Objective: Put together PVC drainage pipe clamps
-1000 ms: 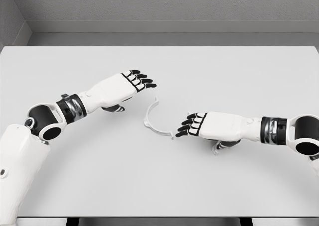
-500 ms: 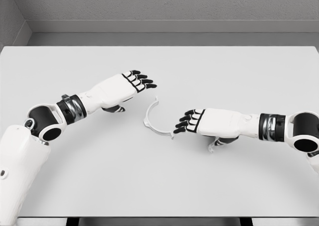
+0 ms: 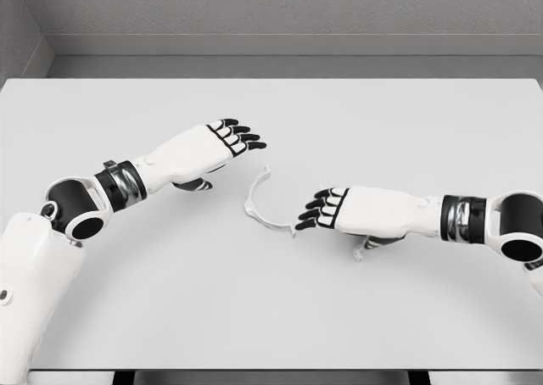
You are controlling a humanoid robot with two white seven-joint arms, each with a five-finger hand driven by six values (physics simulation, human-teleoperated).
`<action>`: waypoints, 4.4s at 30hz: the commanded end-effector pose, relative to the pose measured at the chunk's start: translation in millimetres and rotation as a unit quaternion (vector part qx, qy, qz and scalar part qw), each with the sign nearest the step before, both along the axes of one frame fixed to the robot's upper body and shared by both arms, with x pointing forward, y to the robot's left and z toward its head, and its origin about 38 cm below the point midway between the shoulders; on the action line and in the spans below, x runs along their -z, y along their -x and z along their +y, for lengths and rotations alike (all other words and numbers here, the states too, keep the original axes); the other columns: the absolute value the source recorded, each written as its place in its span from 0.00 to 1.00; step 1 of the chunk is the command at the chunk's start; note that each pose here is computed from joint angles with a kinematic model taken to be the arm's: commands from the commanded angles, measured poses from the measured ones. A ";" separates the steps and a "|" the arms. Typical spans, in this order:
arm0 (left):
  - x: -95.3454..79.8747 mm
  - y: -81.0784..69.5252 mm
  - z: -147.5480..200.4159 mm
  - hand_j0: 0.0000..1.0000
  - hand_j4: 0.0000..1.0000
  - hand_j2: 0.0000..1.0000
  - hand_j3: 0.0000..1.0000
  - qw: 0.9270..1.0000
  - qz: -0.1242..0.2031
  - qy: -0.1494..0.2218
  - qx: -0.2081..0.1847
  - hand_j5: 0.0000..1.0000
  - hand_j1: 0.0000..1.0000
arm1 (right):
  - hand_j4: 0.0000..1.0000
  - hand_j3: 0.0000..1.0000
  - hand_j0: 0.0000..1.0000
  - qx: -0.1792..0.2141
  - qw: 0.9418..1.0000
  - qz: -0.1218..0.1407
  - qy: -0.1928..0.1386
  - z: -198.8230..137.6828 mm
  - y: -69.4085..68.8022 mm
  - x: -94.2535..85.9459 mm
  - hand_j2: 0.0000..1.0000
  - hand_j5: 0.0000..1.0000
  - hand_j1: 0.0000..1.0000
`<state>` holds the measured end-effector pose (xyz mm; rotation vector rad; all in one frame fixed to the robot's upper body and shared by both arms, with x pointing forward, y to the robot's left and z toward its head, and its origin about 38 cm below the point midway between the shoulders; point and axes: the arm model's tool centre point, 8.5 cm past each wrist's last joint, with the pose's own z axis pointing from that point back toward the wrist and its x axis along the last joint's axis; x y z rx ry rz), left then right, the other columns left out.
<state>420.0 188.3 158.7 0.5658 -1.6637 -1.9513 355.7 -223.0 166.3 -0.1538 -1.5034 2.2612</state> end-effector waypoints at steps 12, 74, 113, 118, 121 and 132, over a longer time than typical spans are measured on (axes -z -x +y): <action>-1.0 0.0 0.5 1.00 1.00 1.00 1.00 1.000 0.000 0.003 0.000 1.00 1.00 | 1.00 1.00 1.00 0.010 1.000 0.005 0.016 -10.5 0.0 5.5 1.00 1.00 1.00; 14.4 -26.6 -40.6 1.00 1.00 1.00 1.00 0.998 0.048 0.046 -0.005 1.00 1.00 | 1.00 1.00 1.00 0.019 1.000 0.009 0.020 -16.9 -3.1 7.4 1.00 1.00 1.00; 23.0 -46.2 -54.2 1.00 1.00 1.00 1.00 0.996 0.078 0.049 -0.007 1.00 1.00 | 1.00 1.00 1.00 0.032 0.999 0.011 -0.003 -2.5 -23.8 11.6 1.00 1.00 1.00; 24.8 -43.9 -60.1 1.00 1.00 1.00 1.00 0.996 0.079 0.045 0.001 1.00 1.00 | 1.00 1.00 1.00 0.032 0.999 0.011 -0.003 -2.5 -24.1 11.0 1.00 1.00 1.00; 24.7 -41.5 -65.2 1.00 1.00 1.00 1.00 0.996 0.079 0.043 0.009 1.00 1.00 | 1.00 1.00 1.00 0.032 0.999 0.008 -0.005 -1.2 -26.2 8.9 1.00 1.00 1.00; 21.8 -36.1 -88.8 1.00 1.00 1.00 1.00 0.995 0.078 0.059 0.027 1.00 1.00 | 1.00 1.00 1.00 0.027 1.000 0.013 -0.007 6.3 -29.0 12.1 1.00 1.00 1.00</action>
